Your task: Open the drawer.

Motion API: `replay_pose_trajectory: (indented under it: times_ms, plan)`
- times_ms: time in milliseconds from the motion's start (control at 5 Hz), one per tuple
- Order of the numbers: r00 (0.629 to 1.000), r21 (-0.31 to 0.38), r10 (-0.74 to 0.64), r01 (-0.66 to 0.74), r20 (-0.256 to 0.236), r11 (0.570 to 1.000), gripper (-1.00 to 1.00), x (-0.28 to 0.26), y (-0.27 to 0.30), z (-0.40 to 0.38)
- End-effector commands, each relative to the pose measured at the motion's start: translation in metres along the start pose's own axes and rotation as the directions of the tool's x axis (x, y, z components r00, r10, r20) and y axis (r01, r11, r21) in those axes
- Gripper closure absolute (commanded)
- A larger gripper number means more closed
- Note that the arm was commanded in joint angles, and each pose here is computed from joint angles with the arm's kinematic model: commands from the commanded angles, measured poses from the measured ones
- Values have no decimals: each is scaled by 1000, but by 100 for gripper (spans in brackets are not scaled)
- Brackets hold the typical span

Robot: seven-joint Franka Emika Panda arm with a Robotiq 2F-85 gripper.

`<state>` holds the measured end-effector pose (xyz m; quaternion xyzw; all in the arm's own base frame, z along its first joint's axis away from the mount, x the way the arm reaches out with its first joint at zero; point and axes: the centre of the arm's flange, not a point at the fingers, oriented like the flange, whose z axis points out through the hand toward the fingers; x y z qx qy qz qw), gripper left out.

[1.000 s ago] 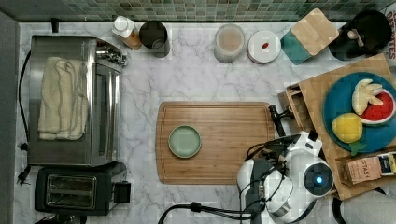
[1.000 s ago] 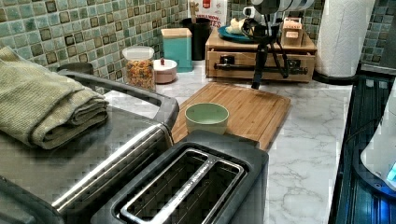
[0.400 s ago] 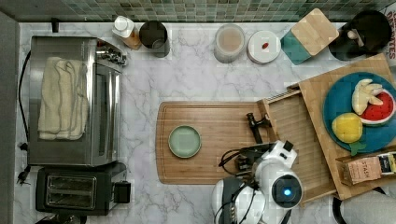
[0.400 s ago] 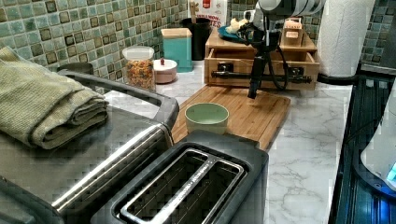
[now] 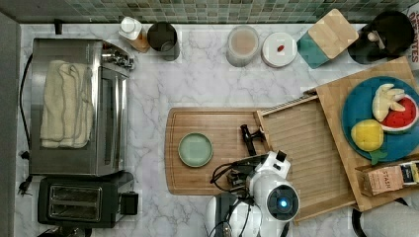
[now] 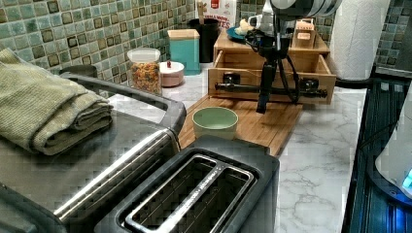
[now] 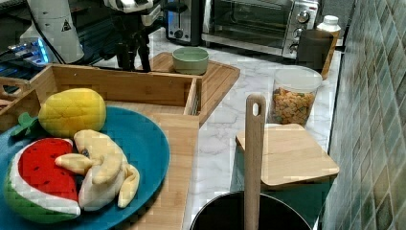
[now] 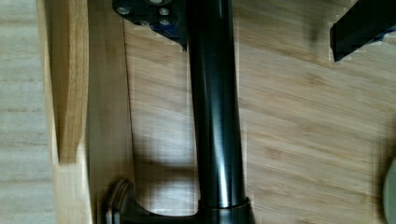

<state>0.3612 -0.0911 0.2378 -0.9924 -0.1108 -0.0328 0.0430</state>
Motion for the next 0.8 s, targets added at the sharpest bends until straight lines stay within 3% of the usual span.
replay_pose_trajectory:
  times_ms: [200, 800]
  plan:
    - [981, 167, -109, 81, 160, 983, -100, -10, -118, 1]
    - [982, 168, -85, 56, 169, 984, -100, -1, -120, -23]
